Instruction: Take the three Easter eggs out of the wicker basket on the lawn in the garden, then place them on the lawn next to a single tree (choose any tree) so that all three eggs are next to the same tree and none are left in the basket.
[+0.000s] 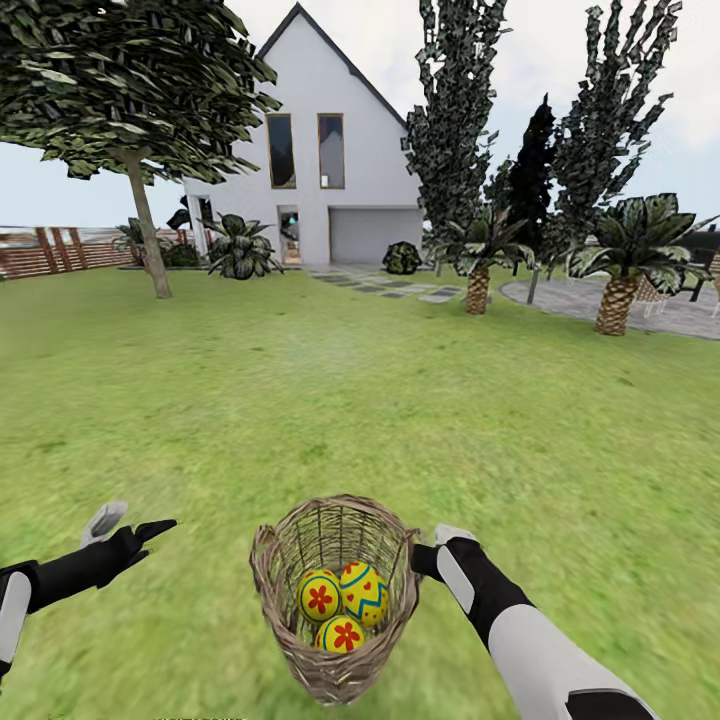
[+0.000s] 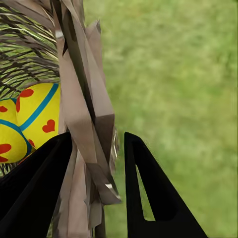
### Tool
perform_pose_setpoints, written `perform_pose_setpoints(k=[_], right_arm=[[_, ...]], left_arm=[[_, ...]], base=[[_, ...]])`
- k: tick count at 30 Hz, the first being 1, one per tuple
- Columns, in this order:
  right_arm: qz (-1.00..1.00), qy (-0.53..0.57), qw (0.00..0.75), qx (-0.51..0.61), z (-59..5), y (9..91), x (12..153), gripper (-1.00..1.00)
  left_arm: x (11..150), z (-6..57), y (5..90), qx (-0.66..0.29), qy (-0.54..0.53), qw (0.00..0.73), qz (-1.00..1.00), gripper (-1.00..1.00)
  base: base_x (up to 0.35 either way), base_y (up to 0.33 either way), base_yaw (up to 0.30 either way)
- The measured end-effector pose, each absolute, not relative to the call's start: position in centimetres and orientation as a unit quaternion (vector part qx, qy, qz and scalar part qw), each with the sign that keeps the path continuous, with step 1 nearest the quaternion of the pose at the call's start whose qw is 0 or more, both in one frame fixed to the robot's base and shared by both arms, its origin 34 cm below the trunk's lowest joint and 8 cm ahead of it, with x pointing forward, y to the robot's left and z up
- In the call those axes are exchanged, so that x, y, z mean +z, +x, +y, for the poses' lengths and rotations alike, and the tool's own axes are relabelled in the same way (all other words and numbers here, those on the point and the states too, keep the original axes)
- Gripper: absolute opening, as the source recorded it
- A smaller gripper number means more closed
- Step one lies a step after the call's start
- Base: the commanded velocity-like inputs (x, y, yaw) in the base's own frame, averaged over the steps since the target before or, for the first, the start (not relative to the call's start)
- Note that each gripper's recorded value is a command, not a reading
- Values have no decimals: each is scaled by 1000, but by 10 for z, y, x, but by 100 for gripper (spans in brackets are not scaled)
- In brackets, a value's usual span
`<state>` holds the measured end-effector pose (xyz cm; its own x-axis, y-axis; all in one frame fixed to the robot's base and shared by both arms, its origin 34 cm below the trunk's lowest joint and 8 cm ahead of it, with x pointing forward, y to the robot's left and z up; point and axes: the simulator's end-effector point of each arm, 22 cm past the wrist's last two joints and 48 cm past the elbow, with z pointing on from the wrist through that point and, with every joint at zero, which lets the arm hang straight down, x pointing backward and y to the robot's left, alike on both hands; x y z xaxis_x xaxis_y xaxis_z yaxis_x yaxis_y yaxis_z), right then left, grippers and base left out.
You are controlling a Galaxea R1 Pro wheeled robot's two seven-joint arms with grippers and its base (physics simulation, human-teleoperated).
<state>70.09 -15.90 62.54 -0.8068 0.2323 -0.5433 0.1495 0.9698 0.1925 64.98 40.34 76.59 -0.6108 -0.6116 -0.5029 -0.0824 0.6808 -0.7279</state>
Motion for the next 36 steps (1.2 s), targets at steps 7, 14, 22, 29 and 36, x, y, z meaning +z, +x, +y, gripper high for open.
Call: perform_pose_setpoints(k=[7,14,22,29,36], right_arm=[[947,101,297,72,-158,703,642,-100],[946,101,300,72,-158,705,658,-100],[945,101,303,72,-158,707,677,-100],[944,100,305,72,-159,708,692,-100],[941,102,314,73,-159,712,709,-100]], left_arm=[[782,403,651,-341,-208,391,829,100],[798,403,652,-342,-207,393,828,100],[816,403,653,-343,-206,395,827,100],[831,403,654,-344,-205,398,826,100],[847,403,654,-346,-205,399,824,100]], base=[[0,0,254],[0,0,254],[0,0,254],[0,0,254],[0,0,254]])
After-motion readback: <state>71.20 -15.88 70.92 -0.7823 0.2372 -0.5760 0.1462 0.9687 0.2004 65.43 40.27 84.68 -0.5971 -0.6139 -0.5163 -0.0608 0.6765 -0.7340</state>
